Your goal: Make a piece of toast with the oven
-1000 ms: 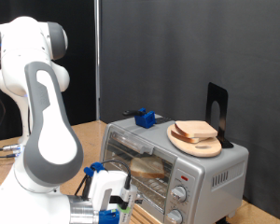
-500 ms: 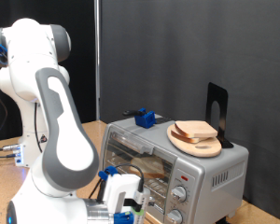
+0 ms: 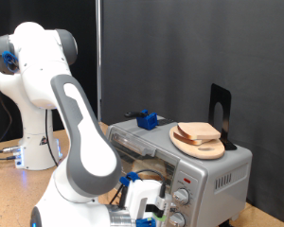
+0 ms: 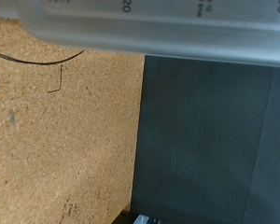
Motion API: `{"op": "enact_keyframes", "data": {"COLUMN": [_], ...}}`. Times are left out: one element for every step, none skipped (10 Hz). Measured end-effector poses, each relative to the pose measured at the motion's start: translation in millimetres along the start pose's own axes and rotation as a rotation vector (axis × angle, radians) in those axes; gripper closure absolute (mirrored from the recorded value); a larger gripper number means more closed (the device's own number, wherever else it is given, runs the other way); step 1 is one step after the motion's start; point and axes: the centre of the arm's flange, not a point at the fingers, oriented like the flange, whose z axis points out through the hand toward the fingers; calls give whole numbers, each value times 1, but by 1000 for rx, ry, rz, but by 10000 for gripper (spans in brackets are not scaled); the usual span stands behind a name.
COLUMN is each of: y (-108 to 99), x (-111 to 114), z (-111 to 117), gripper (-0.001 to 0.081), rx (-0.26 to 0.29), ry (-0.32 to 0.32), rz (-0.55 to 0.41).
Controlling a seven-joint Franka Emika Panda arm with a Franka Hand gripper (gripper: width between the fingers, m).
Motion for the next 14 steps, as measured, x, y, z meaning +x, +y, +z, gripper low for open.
{"op": "enact_keyframes", "data": {"y": [0,2,2,4,6,8,8,9,9,9,8,7,7,8], "x": [0,0,-3,-3,-5,-7,-8,-8,-8,-8,-8,-9,-9,-10], "z": [6,12,16,17,20,25,24,25,25,25,25,25,26,29], "gripper": [-2,-2,-2,-2,-2,-2,-2,-2,-2,-2,-2,120,120,255], "rx": [-1,-4,-6,-9,-14,-18,-18,-18,-18,-17,-17,-17,-19,-22], "ry": [-9,-22,-40,-46,-61,-73,-73,-73,-73,-73,-73,-73,-75,-77], "rz": [4,12,14,15,19,22,23,24,25,25,23,22,23,23]}}
